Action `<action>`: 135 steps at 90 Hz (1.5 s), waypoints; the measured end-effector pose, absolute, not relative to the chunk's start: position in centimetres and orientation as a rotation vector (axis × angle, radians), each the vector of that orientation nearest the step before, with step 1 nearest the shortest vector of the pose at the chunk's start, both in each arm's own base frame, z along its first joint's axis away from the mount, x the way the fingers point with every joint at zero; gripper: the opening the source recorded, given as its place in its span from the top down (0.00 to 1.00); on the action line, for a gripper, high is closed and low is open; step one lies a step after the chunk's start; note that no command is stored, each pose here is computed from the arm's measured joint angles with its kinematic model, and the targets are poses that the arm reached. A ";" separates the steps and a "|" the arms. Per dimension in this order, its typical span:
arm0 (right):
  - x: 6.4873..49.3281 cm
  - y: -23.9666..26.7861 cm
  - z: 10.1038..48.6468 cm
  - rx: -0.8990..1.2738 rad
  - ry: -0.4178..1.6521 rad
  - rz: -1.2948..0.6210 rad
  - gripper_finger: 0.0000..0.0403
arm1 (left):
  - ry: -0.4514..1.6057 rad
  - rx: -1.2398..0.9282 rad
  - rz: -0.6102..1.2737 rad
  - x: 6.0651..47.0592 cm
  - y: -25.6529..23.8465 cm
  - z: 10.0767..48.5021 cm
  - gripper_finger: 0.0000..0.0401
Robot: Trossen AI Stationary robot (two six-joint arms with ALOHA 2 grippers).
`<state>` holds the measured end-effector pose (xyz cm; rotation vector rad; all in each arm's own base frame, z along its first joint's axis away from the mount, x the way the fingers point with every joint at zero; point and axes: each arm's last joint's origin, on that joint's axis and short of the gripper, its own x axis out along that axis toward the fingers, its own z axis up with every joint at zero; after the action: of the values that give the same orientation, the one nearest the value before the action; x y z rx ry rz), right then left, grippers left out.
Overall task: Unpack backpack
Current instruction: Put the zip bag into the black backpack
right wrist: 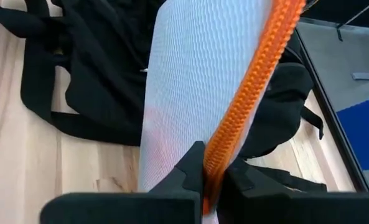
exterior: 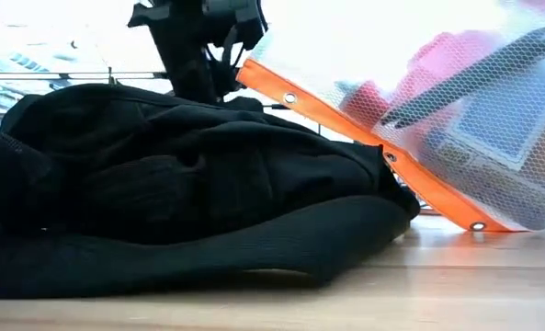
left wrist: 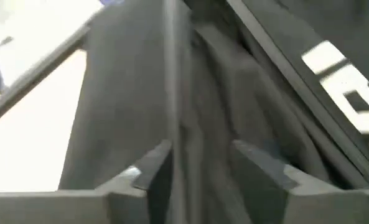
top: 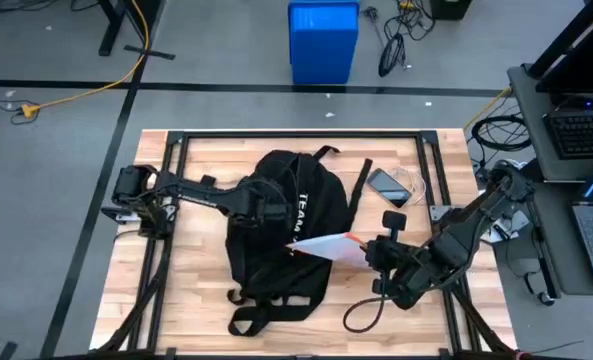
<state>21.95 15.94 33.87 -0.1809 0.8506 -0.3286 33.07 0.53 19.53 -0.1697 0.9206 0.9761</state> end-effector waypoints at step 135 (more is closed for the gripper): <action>21.5 15.1 33.6 -0.221 0.907 -0.384 1.00 | 0.949 0.007 1.042 31.7 2.8 20.8 0.99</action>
<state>21.47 15.09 33.62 -0.2213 0.9070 -0.3838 31.66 2.81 20.84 0.0068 0.9492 1.0420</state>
